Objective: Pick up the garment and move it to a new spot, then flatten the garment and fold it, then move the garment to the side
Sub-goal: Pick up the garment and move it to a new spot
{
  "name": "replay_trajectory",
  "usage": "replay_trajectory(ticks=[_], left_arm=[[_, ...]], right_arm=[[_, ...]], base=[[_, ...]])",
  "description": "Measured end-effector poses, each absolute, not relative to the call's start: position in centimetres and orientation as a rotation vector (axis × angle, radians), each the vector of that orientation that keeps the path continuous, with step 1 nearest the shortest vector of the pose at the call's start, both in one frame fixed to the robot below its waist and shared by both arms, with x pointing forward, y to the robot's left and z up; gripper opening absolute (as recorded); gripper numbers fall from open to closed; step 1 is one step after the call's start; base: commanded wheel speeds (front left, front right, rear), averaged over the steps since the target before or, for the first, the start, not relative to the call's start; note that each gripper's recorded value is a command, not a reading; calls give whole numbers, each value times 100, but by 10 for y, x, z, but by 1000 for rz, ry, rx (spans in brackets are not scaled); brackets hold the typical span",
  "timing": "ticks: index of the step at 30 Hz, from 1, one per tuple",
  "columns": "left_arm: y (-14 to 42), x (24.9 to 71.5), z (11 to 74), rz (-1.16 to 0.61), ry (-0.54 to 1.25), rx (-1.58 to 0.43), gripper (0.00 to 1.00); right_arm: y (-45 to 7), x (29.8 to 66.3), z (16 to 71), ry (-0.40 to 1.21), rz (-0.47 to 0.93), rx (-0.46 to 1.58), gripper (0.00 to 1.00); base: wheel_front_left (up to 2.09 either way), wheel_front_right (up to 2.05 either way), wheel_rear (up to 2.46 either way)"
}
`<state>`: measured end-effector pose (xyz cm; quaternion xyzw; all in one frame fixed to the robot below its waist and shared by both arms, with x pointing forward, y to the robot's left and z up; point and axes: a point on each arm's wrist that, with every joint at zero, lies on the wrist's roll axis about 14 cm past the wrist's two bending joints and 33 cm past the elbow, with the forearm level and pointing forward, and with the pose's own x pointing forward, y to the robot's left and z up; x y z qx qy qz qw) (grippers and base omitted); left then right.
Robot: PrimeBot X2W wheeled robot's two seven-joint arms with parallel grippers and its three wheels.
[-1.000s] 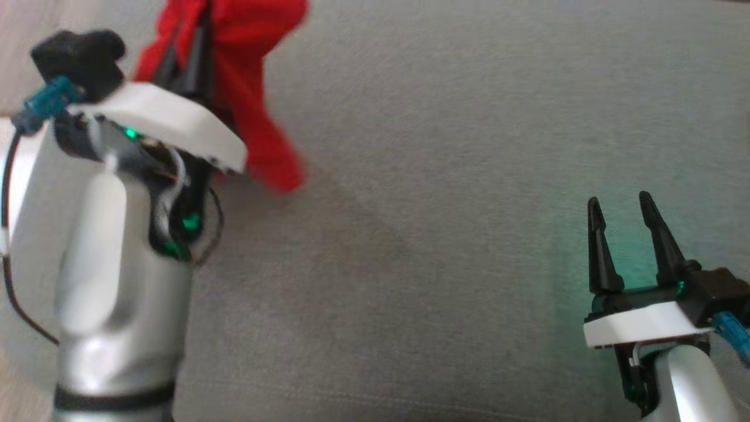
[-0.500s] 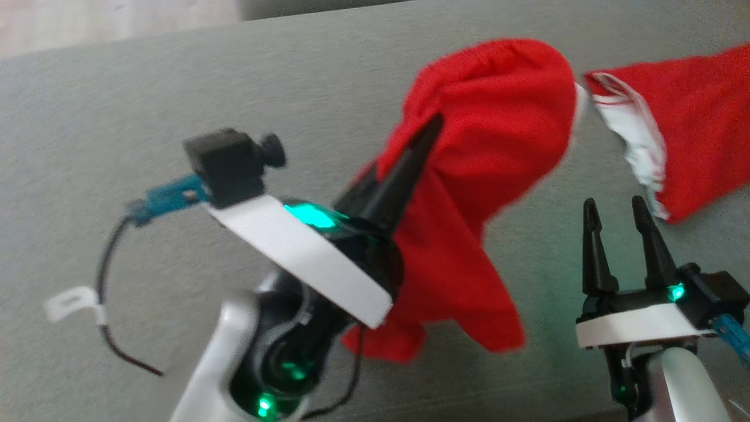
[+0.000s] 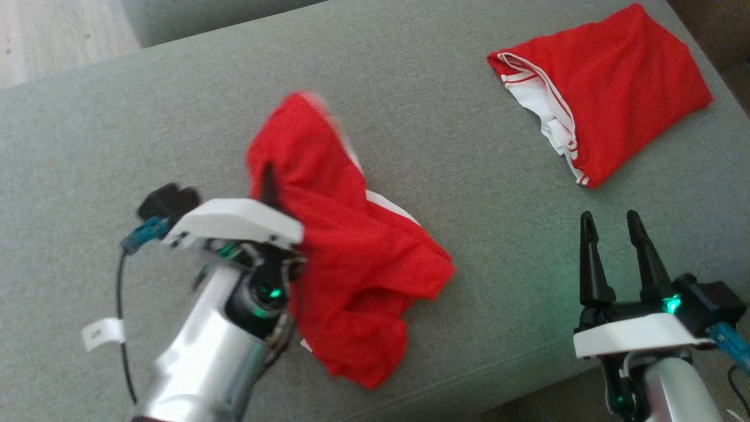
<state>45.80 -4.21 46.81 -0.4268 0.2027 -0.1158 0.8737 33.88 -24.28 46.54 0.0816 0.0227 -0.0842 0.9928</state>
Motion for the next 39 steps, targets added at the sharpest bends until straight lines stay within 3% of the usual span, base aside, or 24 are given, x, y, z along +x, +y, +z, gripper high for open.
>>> replay_trajectory(ticks=[1, 3, 4, 5, 6, 11, 18, 24, 28, 36, 39], left_arm=[[-30, 462, 454, -189, 438, -861, 0], [-8, 466, 430, -101, 464, -808, 18], [-1, 466, 422, -83, 473, -789, 46], [4, 464, 416, -72, 483, -779, 97], [7, 463, 412, -69, 488, -768, 100], [16, 467, 430, -137, 384, -645, 100], [49, 458, 505, -174, 38, -415, 100], [90, 394, 485, -87, 36, -287, 100], [112, 371, 500, -35, -27, -218, 100], [162, 304, 464, 88, 71, -86, 100], [176, 300, 469, 117, 49, -71, 100]], right_arm=[[-242, 339, 465, 45, -167, 164, 100], [-240, 342, 465, 46, -158, 164, 100], [-238, 343, 464, 48, -152, 164, 100], [-236, 345, 464, 50, -145, 164, 100], [-234, 346, 463, 51, -137, 161, 100], [-223, 357, 463, 52, -92, 135, 100], [-213, 366, 476, 14, -47, 86, 100], [-206, 362, 472, 27, -23, 65, 100], [-205, 356, 470, 33, -17, 65, 100], [-190, 342, 456, 82, 33, 65, 100], [-184, 341, 453, 93, 50, 66, 100]], base=[[0, 0, 0], [0, 0, 0], [0, 0, 0], [0, 0, 0], [0, 0, 0], [0, 0, 0], [0, 0, 0], [0, 0, 0], [0, 0, 0], [0, 0, 0], [0, 0, 0]])
